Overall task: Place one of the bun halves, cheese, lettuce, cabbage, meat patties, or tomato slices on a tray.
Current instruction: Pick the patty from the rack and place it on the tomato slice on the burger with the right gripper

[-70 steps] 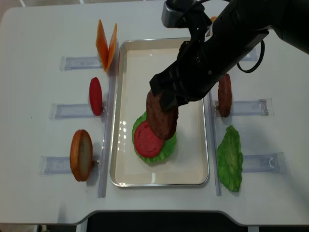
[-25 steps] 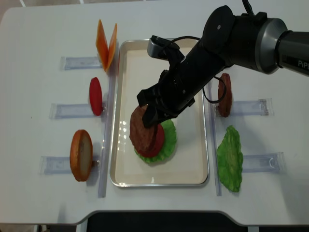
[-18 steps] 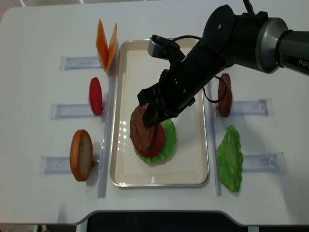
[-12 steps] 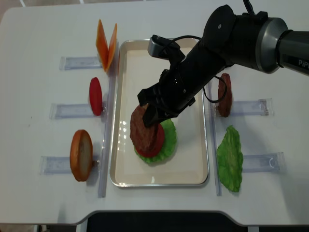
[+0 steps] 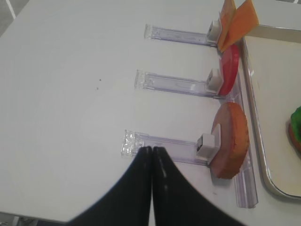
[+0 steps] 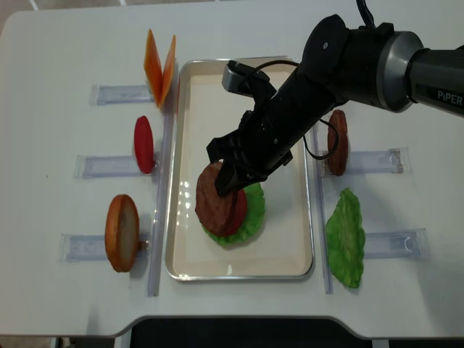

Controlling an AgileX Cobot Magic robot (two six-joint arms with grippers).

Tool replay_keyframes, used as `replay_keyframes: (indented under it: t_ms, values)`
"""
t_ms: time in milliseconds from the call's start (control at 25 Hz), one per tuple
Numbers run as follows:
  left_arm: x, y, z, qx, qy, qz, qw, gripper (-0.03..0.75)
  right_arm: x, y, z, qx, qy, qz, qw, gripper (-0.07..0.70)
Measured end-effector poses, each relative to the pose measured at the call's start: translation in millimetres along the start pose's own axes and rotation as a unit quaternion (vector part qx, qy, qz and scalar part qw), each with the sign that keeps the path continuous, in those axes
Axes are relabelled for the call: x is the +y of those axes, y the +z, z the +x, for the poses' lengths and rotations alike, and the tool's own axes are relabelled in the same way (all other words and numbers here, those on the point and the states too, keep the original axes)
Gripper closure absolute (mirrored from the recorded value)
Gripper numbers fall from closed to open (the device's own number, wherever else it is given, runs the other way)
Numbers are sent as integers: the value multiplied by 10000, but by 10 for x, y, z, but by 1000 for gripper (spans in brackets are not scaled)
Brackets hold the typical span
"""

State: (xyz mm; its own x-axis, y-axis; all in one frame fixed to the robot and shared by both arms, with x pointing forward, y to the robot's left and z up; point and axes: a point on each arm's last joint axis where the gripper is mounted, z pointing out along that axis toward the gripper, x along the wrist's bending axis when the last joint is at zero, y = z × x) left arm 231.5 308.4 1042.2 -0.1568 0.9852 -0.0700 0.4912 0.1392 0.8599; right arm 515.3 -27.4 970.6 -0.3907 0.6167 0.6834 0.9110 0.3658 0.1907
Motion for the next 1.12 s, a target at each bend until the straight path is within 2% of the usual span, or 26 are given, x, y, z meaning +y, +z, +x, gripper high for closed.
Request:
replay_keyframes:
  t_ms: [480,600,720,960,1120]
  values:
    - [0,0,0,0,0,0,10000,736,10,-13,-33,-53,-9,-14,10000,497]
    - [0,0,0,0,0,0,10000,736,12,-13,-42,-102,-42,-24,9999,426]
    - [0,0,0,0,0,0,10000,736,14,-13,-52,-161,-81,-39,9998,304]
    - [0,0,0,0,0,0,10000,736,23,-24,-116,-504,-337,-69,9981,77]
    - [0,0,0,0,0,0,10000,736,18,-139,-137,-779,-636,-53,9949,40]
